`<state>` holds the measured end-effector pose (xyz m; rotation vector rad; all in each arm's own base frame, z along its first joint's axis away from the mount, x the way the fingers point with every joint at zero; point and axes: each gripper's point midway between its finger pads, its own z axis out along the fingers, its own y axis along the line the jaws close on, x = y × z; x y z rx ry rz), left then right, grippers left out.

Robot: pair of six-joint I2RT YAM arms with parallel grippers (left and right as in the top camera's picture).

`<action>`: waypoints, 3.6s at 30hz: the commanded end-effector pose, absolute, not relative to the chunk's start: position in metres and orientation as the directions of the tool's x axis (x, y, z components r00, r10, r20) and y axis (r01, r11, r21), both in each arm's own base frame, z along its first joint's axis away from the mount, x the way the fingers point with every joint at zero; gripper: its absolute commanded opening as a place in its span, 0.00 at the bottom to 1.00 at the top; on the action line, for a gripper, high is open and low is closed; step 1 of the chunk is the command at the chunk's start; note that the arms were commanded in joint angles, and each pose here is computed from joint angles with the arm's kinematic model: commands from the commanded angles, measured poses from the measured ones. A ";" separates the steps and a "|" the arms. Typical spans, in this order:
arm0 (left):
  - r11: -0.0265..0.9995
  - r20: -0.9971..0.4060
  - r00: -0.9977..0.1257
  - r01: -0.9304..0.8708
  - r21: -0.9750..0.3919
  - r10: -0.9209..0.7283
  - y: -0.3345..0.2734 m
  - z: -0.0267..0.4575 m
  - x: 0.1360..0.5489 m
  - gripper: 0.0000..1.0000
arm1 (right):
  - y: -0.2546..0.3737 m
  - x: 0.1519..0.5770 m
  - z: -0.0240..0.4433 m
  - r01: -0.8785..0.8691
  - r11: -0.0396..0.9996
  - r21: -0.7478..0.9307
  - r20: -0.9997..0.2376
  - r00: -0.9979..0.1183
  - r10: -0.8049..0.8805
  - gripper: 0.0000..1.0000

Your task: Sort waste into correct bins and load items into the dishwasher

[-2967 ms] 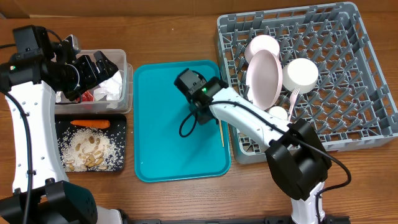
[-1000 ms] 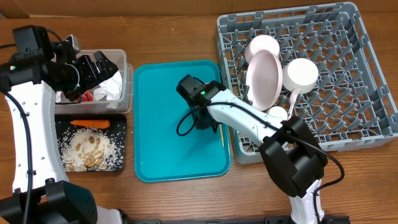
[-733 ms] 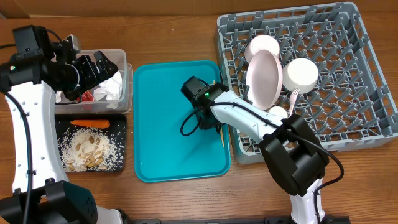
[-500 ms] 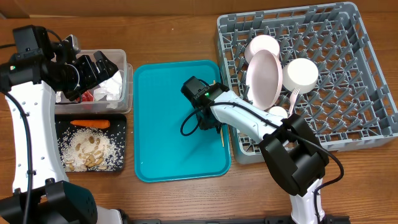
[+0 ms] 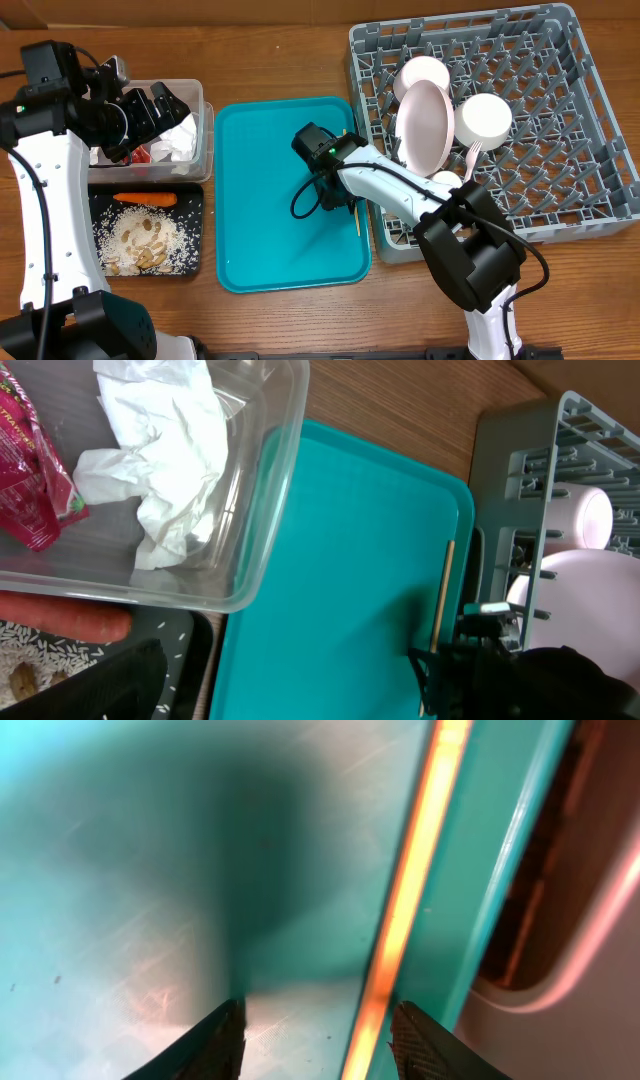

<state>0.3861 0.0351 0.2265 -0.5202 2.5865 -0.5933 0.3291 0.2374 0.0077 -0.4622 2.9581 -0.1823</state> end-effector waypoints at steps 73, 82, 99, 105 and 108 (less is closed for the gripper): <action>0.841 -0.365 -0.819 -0.240 -0.484 -0.443 0.035 0.243 0.387 1.00 | 0.290 0.357 0.010 0.149 0.982 0.116 -0.227 -0.958 0.172 0.66; 0.841 -0.365 -0.819 -0.240 -0.484 -0.443 0.035 0.243 0.387 1.00 | 0.291 0.358 0.011 0.137 0.987 0.079 -0.275 -0.949 0.154 0.61; 0.841 -0.365 -0.819 -0.240 -0.484 -0.443 0.035 0.243 0.387 1.00 | 0.284 0.361 -0.015 0.198 0.980 0.012 -0.309 -0.931 0.192 0.42; 0.841 -0.365 -0.819 -0.240 -0.484 -0.443 0.035 0.243 0.387 1.00 | 0.283 0.361 -0.016 0.198 0.980 0.010 -0.308 -0.932 0.191 0.31; 0.841 -0.365 -0.819 -0.240 -0.484 -0.443 0.035 0.243 0.387 1.00 | 0.283 0.361 -0.016 0.198 0.980 0.008 -0.308 -0.932 0.191 0.27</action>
